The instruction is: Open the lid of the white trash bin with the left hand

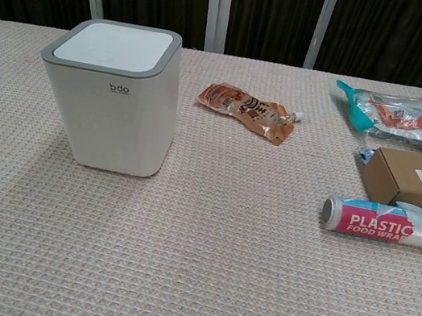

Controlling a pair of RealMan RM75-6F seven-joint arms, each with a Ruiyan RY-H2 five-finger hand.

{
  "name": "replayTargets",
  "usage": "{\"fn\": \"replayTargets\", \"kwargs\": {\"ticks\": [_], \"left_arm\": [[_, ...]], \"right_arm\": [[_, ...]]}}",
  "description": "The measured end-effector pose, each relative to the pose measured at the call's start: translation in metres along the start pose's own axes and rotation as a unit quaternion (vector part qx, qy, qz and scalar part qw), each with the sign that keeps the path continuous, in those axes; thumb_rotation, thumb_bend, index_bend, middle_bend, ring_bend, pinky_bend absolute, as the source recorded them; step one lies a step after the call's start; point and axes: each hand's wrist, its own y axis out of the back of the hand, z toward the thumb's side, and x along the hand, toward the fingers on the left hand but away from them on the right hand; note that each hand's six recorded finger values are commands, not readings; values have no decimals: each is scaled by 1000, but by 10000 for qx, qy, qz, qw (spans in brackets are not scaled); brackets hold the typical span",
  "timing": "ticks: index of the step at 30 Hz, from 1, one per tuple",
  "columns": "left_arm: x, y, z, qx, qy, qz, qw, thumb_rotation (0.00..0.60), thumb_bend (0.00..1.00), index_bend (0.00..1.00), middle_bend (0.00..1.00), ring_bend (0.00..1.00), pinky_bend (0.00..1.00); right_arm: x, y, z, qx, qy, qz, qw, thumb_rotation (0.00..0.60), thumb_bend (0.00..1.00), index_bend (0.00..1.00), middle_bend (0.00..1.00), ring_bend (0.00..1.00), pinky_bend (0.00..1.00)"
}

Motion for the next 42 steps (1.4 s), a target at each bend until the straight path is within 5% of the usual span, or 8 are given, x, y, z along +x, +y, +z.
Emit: {"fn": "replayTargets", "kwargs": {"ticks": [29,42], "left_arm": [[45,-27,76,321,-531,-726,9954,600,632,255,858,795,704],[43,-35,80,613,-470,-812,9937,600,650,302,864,805,709]], "right_arm": [[-2,5,-8,-18,-115,-80,9999,600,303,92,19,29,16],[-2,8,-9,-79,-142,-108,9998,600,303,92,20,30,16]]}}
